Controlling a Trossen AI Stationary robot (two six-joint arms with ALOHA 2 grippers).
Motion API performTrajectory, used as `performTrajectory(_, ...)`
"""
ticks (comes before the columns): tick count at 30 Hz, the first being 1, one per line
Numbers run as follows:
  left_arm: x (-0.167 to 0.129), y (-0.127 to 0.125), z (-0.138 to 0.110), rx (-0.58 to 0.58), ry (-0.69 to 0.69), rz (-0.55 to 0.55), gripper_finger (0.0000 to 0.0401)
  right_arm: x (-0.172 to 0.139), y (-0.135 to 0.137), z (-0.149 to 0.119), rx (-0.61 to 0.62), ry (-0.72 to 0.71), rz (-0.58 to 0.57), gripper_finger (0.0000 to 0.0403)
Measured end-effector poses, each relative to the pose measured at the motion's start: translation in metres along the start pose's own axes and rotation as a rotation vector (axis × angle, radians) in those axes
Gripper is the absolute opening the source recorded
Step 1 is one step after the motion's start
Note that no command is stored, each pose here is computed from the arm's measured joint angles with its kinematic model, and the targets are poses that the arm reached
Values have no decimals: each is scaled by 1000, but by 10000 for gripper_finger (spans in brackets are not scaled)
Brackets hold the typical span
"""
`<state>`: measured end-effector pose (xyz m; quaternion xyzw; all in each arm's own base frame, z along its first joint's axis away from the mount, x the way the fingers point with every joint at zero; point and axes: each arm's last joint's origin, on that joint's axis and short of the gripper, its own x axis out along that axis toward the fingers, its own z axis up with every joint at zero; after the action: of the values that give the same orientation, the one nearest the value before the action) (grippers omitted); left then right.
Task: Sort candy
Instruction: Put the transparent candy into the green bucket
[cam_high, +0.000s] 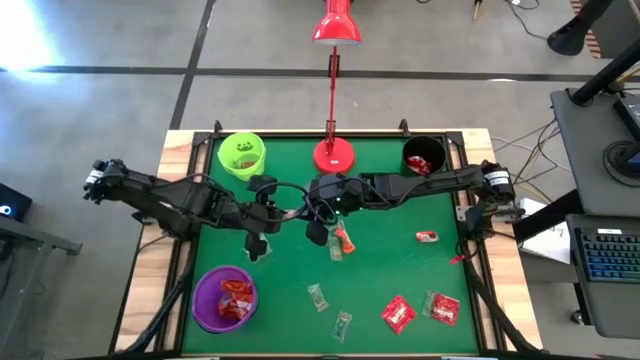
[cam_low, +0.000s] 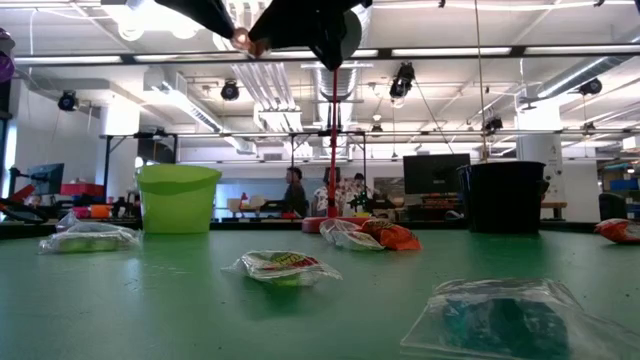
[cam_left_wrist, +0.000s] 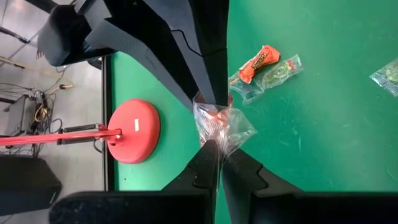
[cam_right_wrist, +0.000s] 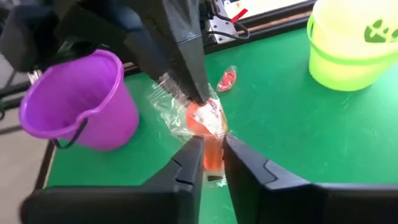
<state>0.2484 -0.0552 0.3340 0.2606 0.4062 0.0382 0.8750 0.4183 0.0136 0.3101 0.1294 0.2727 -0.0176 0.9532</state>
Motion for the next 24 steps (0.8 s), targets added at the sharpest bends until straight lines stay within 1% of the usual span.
performTrajectory(4,2,4,-2,-23,12,9,0,0,-3,1,55,2,16,88)
performTrajectory(6,4,7,-5,-31,42,13,0,0,-4,2,69,1,13,105)
performTrajectory(12,10,22,-22,-95,185,33,0,-6,-10,6,35,-14,-4,141)
performTrajectory(18,18,49,-42,-227,310,90,0,-10,-19,10,38,-20,-25,152)
performTrajectory(24,25,80,-66,-377,432,163,0,-11,-34,8,42,26,-66,153)
